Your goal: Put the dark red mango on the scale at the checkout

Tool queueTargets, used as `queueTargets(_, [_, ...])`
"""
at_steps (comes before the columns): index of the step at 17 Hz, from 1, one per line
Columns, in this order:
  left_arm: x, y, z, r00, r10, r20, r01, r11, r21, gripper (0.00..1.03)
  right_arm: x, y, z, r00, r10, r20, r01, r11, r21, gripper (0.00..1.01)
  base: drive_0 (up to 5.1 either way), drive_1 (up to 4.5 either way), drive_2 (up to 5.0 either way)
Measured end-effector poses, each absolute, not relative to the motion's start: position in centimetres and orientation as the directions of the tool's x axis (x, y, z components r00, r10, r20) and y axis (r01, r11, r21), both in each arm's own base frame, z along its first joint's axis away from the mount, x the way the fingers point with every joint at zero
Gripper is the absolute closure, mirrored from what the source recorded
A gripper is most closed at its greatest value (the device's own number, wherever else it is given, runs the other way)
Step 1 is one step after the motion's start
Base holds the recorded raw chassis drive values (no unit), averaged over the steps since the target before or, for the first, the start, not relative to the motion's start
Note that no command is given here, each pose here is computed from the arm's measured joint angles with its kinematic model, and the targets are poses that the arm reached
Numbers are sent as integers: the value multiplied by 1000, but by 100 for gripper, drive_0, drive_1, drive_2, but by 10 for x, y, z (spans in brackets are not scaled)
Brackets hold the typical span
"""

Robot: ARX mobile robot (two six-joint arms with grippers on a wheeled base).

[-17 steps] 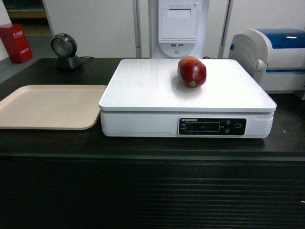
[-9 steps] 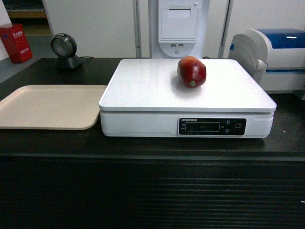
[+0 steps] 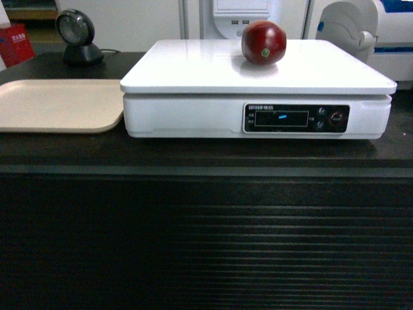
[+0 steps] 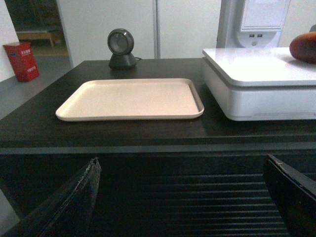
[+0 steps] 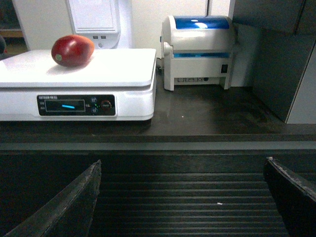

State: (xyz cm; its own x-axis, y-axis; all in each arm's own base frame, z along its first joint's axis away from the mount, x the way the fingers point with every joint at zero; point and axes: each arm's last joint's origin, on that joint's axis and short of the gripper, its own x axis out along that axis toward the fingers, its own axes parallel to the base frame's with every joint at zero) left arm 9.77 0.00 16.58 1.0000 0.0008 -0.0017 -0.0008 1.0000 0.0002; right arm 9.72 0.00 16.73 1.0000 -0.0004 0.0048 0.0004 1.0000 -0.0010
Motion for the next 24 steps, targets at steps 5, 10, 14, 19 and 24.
queueTargets(5, [98, 0, 166, 1000, 0, -2, 0, 1000, 1, 5, 97, 0, 167, 1000, -1, 5, 1, 1000, -1, 3, 0, 0, 0])
queueTargets(10, [98, 0, 166, 1000, 0, -2, 0, 1000, 0, 5, 97, 0, 167, 1000, 0, 5, 0, 1000, -1, 3, 0, 0, 0])
queueTargets(14, [98, 0, 166, 1000, 0, -2, 0, 1000, 1, 5, 97, 0, 167, 1000, 0, 5, 0, 1000, 0, 3, 0, 0, 0])
queueTargets(19, [98, 0, 166, 1000, 0, -3, 0, 1000, 1, 5, 97, 0, 167, 1000, 0, 5, 0, 1000, 0, 3, 0, 0, 0])
queueTargets(24, [98, 0, 165, 1000, 0, -6, 0, 1000, 0, 5, 97, 0, 167, 1000, 0, 3, 0, 1000, -1, 3, 0, 0, 0])
